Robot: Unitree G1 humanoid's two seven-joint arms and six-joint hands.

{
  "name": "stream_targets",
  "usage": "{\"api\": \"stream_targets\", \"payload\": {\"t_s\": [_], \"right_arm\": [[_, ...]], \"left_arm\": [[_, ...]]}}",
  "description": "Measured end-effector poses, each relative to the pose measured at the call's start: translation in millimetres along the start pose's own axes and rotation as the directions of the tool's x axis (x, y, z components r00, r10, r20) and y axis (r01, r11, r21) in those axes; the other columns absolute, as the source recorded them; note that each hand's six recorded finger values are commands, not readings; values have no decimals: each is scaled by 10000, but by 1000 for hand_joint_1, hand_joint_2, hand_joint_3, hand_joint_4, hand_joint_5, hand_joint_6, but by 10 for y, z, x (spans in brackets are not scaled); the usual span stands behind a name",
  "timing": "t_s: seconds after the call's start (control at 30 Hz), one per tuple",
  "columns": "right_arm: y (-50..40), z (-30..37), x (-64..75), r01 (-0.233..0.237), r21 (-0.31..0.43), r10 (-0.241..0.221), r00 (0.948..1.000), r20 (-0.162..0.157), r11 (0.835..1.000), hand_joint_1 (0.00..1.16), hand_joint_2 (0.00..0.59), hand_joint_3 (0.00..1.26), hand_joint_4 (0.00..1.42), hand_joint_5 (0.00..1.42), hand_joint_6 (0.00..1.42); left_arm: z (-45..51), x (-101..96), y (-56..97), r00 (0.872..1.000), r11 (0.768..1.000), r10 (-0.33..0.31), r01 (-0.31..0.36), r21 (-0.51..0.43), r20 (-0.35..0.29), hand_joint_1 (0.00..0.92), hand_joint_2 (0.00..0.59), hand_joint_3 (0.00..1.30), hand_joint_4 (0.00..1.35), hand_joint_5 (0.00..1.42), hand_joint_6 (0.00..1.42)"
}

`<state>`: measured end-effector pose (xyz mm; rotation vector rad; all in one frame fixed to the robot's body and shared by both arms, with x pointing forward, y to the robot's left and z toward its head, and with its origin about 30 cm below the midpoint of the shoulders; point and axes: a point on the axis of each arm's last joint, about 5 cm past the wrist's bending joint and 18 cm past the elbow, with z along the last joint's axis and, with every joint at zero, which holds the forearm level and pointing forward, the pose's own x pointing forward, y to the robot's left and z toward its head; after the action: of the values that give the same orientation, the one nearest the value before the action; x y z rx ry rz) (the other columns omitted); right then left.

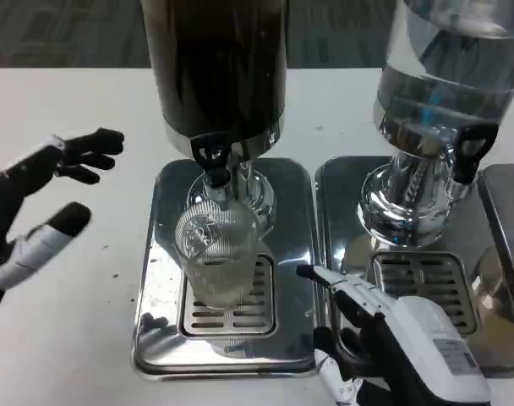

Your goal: Grasp the cup under the faucet to collect the drink, then remove the cup.

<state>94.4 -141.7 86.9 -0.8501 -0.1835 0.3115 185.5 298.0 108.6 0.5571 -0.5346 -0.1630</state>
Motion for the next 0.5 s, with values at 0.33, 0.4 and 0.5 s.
{"api": "stream_targets", "payload": {"t_s": [0.33, 0.4, 0.5], "right_arm": [[12, -3, 29, -41, 64, 41, 10000, 73, 10000, 548, 586, 168, 164, 144, 212], [12, -5, 42, -35, 68, 34, 9999, 104, 10000, 551, 586, 168, 164, 144, 212], [23, -10, 43, -81, 93, 80, 9999, 82, 9999, 556, 586, 168, 164, 143, 212]], "left_arm": [[71, 157, 235, 9978, 9620, -666, 660, -2649, 64, 0, 35, 408, 327, 361, 393], [62, 206, 277, 9924, 9339, -1228, 1179, -3375, 69, 0, 32, 385, 303, 339, 376], [69, 274, 328, 9860, 9025, -1647, 1617, -3991, 270, 0, 23, 351, 269, 314, 328]]}}
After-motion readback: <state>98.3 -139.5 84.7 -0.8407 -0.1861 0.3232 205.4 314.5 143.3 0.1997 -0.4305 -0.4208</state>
